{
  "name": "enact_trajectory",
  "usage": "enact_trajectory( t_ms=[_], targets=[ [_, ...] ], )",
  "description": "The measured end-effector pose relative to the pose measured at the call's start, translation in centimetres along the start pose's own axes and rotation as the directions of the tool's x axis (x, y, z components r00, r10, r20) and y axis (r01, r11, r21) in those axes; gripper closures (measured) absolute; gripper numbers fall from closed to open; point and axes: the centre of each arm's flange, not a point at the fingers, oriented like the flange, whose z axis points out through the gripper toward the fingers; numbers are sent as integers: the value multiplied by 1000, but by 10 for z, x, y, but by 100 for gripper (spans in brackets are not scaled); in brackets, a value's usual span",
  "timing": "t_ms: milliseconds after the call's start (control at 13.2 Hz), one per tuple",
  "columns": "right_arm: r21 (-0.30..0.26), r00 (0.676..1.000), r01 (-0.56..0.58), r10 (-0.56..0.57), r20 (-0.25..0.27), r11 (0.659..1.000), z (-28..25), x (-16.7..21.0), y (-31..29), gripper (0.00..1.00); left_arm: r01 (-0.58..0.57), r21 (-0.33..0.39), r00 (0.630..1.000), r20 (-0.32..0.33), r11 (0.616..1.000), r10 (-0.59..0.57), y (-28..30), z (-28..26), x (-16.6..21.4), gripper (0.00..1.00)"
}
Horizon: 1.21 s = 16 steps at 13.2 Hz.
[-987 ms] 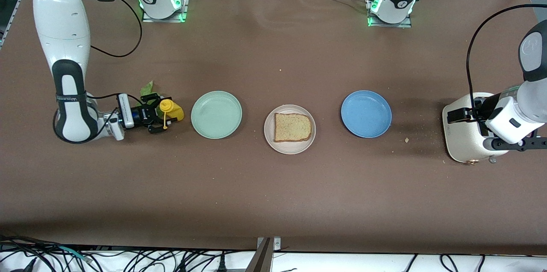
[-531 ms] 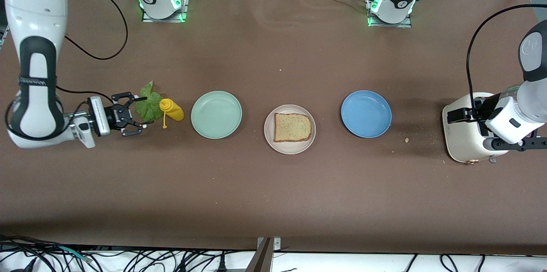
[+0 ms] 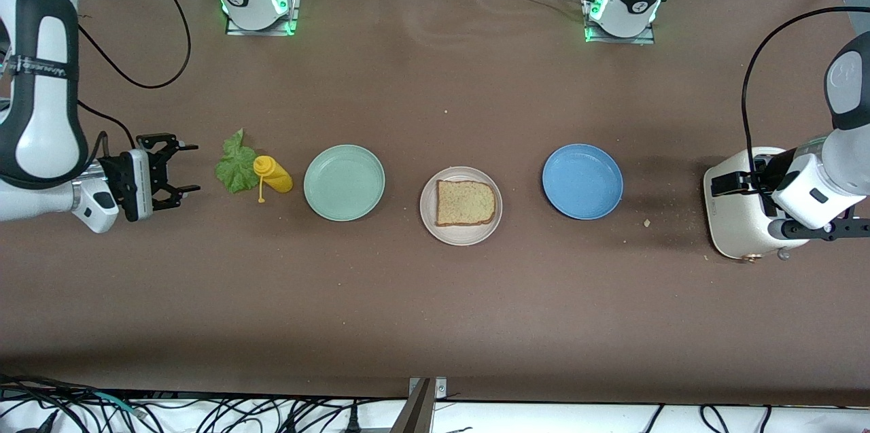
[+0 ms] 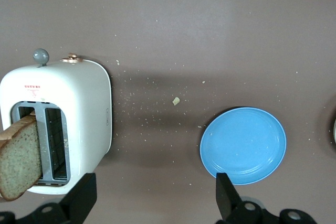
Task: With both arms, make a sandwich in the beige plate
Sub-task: 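Reach the right gripper down toward the green lettuce leaf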
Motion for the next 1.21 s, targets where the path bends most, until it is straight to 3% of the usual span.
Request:
enact_trajectory(
  t_ms=[228, 380, 531, 683, 987, 1215],
  targets=[
    [-103, 970, -166, 181, 162, 981, 9, 11, 5, 11, 0, 0, 1000, 0, 1000, 0, 0, 0, 0, 0],
    [-196, 944, -233, 270, 190, 953, 23, 11, 4, 10, -1, 0, 1000, 0, 1000, 1, 1, 0, 0, 0],
    [-306, 910, -318, 380, 167, 897, 41, -3, -11, 10, -1, 0, 1000, 1, 1000, 1, 1, 0, 0, 0],
    [-372, 890, -383, 445, 96, 846, 70, -20, -34, 10, -2, 0, 1000, 1, 1000, 2, 1, 0, 0, 0],
    [-445, 845, -485, 534, -18, 753, 118, -47, -57, 10, -2, 0, 1000, 1, 1000, 2, 1, 0, 0, 0],
    [-452, 832, -505, 554, -29, 735, 136, -49, -61, 10, -2, 0, 1000, 1, 1000, 2, 1, 0, 0, 0]
  ],
)
